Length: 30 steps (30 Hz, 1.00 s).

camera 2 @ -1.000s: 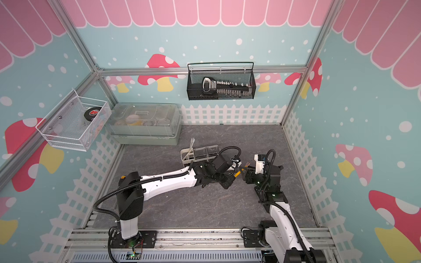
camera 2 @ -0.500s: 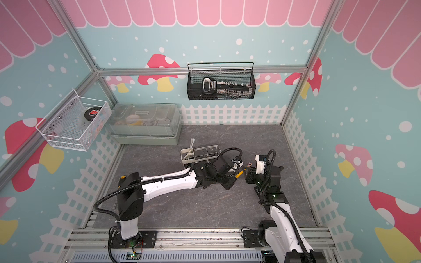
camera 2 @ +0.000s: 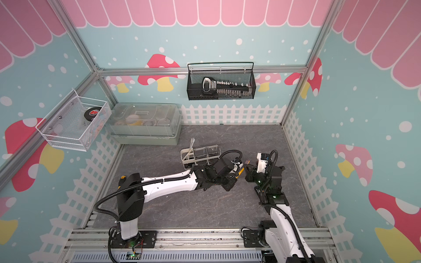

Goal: Place the toothbrush into the toothbrush holder
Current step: Pick up the toothbrush from the center of the board.

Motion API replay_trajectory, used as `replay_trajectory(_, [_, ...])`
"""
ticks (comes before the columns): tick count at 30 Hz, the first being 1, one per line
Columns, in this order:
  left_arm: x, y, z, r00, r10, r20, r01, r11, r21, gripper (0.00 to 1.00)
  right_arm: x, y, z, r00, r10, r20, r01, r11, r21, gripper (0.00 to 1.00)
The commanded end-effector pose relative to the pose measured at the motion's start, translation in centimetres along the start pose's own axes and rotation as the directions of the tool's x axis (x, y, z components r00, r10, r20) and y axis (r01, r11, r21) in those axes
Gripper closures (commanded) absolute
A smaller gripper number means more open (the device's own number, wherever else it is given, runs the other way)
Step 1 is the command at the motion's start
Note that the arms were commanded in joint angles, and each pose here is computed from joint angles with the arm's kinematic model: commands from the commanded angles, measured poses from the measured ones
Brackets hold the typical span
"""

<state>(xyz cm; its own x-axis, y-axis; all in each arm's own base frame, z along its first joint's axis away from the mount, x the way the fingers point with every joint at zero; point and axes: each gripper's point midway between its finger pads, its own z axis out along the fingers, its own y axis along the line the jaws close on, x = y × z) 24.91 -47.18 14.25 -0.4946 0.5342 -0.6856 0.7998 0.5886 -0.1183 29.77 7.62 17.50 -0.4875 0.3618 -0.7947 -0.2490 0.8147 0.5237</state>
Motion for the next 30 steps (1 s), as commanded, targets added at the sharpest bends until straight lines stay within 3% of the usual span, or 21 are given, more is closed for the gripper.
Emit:
replay_trajectory(1, [-2.1, -0.9, -1.6, 0.997, 0.019, 0.077, -0.020, 1.000, 0.005, 1.00, 0.1, -1.4, 0.0, 1.000, -0.015, -0.001, 0.015, 0.997, 0.072, 0.93])
replay_trajectory(8, [-2.0, -0.3, -1.6, 0.996, 0.027, 0.089, -0.025, 0.999, -0.024, 1.00, 0.1, -1.9, 0.1, 1.000, 0.008, -0.003, -0.008, 0.995, 0.100, 1.00])
replay_trajectory(30, [-1.9, 1.1, -2.1, 0.995, 0.031, 0.095, -0.021, 0.995, -0.102, 1.00, -0.5, -1.7, -0.1, 1.000, -0.003, -0.027, 0.006, 0.994, 0.113, 1.00])
